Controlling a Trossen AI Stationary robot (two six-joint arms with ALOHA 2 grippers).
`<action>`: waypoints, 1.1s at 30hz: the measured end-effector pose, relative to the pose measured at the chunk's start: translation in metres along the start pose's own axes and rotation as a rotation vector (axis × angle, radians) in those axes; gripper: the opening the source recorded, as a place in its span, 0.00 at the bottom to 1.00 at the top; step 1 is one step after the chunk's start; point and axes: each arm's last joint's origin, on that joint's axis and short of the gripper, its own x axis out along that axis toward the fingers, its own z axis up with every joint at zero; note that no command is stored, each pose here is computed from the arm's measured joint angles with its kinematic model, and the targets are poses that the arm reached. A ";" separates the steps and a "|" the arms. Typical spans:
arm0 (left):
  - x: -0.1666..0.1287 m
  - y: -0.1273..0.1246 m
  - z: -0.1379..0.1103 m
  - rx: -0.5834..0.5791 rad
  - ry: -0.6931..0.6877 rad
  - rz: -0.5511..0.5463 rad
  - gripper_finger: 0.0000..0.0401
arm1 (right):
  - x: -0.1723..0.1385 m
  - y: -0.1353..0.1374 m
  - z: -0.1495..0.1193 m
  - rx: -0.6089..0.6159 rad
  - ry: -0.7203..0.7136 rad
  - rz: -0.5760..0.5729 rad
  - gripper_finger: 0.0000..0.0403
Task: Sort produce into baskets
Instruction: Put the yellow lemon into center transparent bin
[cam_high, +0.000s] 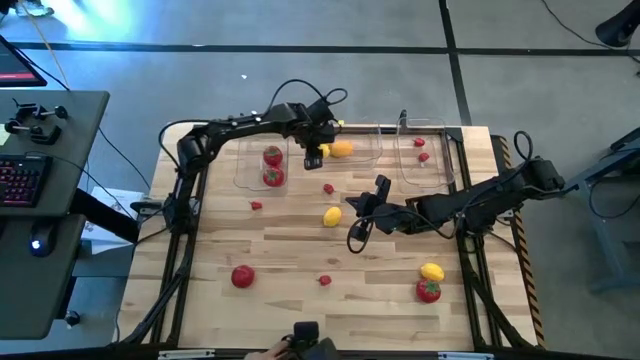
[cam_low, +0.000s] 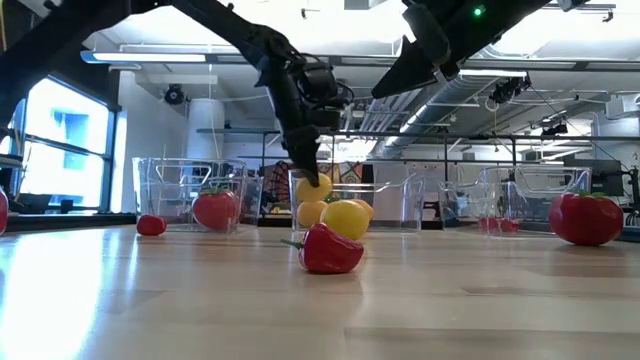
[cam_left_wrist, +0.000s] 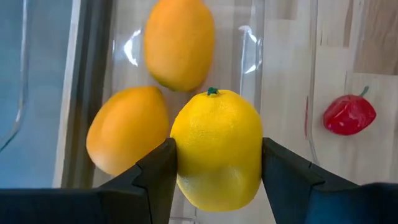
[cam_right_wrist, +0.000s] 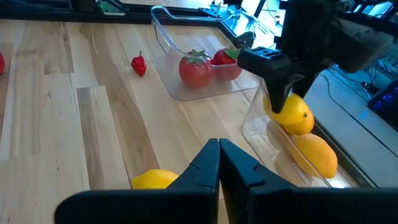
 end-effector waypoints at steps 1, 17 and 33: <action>0.001 0.000 0.000 -0.001 0.000 -0.002 0.45 | 0.000 0.000 0.000 0.000 0.000 0.000 0.00; -0.008 0.001 0.003 0.006 -0.024 0.029 0.61 | 0.000 0.000 -0.001 -0.004 0.009 0.000 0.00; -0.010 -0.002 0.007 -0.010 -0.066 0.045 0.54 | 0.000 -0.001 -0.003 0.028 0.023 -0.031 0.00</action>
